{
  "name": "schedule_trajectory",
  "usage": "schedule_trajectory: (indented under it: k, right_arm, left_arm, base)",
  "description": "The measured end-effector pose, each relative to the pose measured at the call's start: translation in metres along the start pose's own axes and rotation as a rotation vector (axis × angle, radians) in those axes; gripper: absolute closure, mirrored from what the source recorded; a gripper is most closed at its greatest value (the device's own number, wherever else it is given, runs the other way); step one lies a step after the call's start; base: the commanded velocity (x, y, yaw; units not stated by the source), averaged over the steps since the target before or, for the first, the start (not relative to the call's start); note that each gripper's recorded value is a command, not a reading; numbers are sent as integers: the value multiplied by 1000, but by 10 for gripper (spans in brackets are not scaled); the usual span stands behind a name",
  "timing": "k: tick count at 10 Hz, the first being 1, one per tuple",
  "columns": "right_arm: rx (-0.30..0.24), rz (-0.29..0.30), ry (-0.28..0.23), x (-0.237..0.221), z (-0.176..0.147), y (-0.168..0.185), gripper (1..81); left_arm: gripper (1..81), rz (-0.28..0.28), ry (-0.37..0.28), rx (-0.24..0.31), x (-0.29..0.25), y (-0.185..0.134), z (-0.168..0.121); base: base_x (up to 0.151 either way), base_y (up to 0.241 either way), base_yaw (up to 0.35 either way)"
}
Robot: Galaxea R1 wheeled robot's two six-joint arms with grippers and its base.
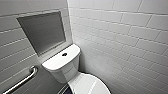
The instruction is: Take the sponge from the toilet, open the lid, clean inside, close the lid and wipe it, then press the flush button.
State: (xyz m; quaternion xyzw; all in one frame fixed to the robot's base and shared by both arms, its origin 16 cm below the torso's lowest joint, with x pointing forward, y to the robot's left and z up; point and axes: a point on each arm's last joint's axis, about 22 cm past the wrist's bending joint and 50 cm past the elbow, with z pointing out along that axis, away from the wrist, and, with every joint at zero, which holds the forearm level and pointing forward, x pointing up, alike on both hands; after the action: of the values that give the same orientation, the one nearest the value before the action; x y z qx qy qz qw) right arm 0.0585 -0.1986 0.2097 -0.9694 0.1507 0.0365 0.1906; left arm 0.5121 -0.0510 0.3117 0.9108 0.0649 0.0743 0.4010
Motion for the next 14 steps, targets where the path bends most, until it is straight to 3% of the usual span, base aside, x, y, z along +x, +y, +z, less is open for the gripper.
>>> schedule_trajectory:
  k: [2, 4, 6, 11, 14]
  right_arm:
    - [1, 0, 0, 0, 0, 0, 811]
    - [3, 0, 0, 0, 1, -2, 811]
    - [13, 4, -2, -3, 4, -11, 811]
    - [13, 2, -1, -1, 5, -11, 811]
    - [12, 1, -2, 1, 5, -11, 811]
  left_arm:
    - [10, -68, 34, 14, 9, -8, -1]
    - [10, -86, 49, 20, 16, -12, -3]
    - [10, -144, 56, 22, 19, -12, -3]
    - [10, -157, 35, 20, 19, -7, -1]
    - [10, -160, 20, -17, 19, 6, -6]
  base:
    - [0, 0, 0]
    - [0, 0, 0]
    - [0, 0, 0]
    - [0, 0, 0]
    - [0, 0, 0]
